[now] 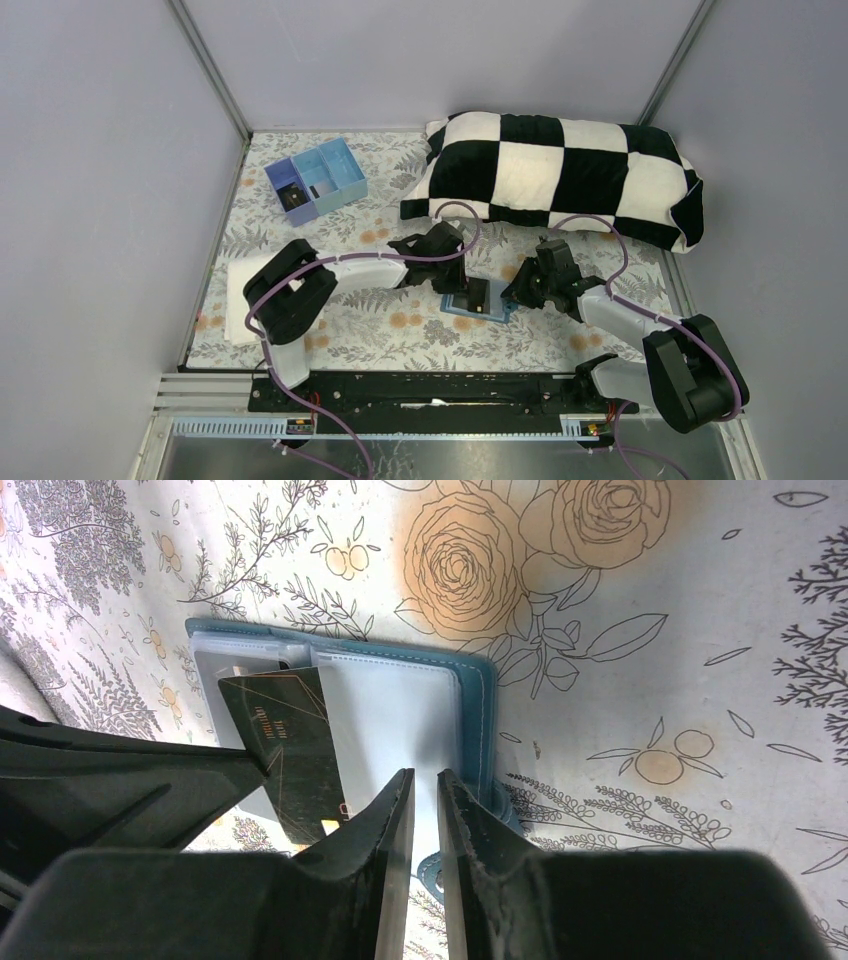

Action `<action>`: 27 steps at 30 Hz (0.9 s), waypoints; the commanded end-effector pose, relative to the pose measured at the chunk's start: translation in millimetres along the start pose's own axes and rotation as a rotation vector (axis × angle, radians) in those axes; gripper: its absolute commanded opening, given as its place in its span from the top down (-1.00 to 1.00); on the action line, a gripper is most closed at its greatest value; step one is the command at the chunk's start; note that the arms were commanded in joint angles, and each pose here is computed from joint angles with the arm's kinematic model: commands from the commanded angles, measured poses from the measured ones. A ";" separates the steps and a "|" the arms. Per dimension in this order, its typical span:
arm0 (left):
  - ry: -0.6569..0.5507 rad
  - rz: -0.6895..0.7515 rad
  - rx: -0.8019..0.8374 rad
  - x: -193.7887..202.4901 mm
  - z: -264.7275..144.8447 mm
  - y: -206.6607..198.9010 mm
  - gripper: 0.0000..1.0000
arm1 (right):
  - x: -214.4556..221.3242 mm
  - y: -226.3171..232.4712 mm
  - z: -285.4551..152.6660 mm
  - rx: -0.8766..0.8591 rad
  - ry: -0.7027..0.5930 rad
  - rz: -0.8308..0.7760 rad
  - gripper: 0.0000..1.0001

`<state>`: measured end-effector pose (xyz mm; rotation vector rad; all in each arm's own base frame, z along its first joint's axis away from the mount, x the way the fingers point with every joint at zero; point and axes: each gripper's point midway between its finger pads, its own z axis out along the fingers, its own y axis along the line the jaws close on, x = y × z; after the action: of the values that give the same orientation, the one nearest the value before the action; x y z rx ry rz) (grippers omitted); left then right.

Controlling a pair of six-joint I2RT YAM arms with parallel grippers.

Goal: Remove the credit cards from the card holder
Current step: Remove the credit card from the card holder.

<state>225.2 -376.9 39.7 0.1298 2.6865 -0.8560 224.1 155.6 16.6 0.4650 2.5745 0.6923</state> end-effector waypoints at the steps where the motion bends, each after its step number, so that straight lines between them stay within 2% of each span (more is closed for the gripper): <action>1: -0.002 0.042 0.091 -7.3 -20.3 -16.9 1.00 | 20.3 -33.7 -1.7 0.121 0.052 0.006 0.55; 7: 0.022 0.083 0.108 -8.4 -32.8 -14.1 1.00 | 17.3 -17.4 -4.8 0.041 0.049 -0.017 0.53; 12: 0.091 0.109 0.124 -3.0 -25.9 -14.7 1.00 | 11.5 6.7 -10.1 -0.075 0.045 -0.086 0.52; 18: 0.096 0.104 0.133 -3.7 -23.2 -15.2 1.00 | 6.8 34.5 -17.7 -0.205 0.046 -0.147 0.49; 23: 0.094 0.100 0.145 -5.6 -24.8 -16.8 1.00 | 23.9 38.4 -10.9 -0.260 0.148 -0.159 0.46; 27: 0.103 0.096 0.148 -4.6 -24.3 -16.3 1.00 | 32.2 24.2 1.2 -0.201 0.197 -0.133 0.48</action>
<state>214.4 -367.8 57.2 0.3118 2.7160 -0.9941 201.3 183.4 21.8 0.2108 2.6289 0.9385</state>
